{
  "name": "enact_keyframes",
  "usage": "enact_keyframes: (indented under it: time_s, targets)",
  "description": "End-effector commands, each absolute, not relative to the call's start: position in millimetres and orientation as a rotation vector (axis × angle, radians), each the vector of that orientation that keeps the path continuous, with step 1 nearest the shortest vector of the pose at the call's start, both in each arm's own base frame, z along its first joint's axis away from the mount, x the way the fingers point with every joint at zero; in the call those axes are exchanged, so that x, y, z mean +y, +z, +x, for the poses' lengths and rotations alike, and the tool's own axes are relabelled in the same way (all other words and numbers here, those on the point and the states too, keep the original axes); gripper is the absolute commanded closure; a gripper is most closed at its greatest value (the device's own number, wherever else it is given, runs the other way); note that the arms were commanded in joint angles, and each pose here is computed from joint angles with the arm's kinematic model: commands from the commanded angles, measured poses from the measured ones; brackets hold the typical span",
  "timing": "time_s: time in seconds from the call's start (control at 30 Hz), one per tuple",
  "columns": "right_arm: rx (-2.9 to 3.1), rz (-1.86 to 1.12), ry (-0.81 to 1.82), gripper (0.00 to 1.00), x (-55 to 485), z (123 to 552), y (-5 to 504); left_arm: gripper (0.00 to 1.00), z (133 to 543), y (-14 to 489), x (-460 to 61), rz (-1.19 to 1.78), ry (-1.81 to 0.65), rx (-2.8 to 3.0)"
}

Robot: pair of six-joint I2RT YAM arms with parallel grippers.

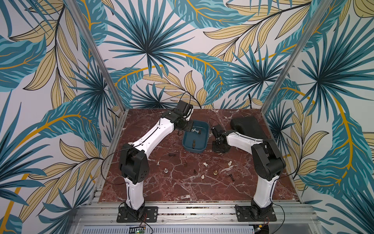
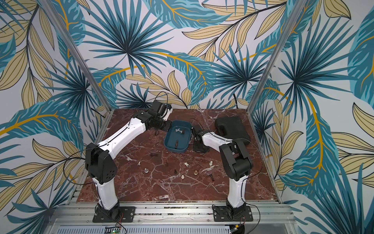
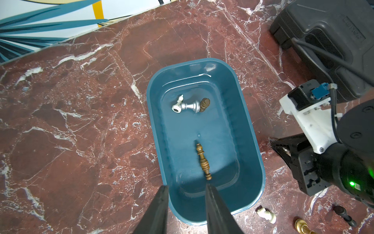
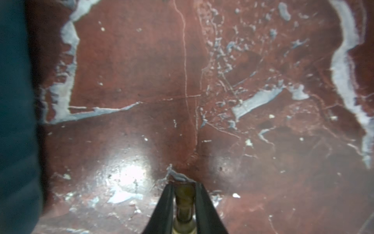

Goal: Put the chess pieces into the storage box
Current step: Pick up the chess piece at the center of the board, then place the chess piece in the storage box.

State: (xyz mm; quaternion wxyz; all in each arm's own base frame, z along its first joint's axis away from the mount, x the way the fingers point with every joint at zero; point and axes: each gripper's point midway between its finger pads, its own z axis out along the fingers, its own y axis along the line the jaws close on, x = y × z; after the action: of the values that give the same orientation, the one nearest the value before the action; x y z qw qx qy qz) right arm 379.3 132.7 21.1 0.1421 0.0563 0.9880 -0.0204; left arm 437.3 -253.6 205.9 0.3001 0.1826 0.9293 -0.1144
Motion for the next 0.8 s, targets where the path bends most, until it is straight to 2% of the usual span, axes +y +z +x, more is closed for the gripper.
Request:
enact_keyframes:
  time_s: [0.0,0.23,0.5,0.67,0.77]
  targets:
    - [2.908,0.171,-0.069,0.81,127.7,361.6,8.3,0.65,437.1,228.5,-247.7,0.48,-0.294,2.41]
    - [2.865,0.157,-0.071,0.9,124.3,362.3,32.2,0.65,436.9,234.5,-242.4,0.473,-0.28,2.398]
    - [2.695,0.123,0.021,0.91,131.4,380.1,115.3,0.65,438.5,254.3,-223.0,0.417,-0.246,2.349]
    - [2.601,0.01,0.129,0.91,172.7,405.5,162.0,0.65,436.4,268.9,-208.0,0.367,-0.236,2.309]
    - [2.571,-0.089,0.193,0.91,210.0,418.9,173.7,0.65,434.9,270.8,-200.5,0.342,-0.239,2.289]
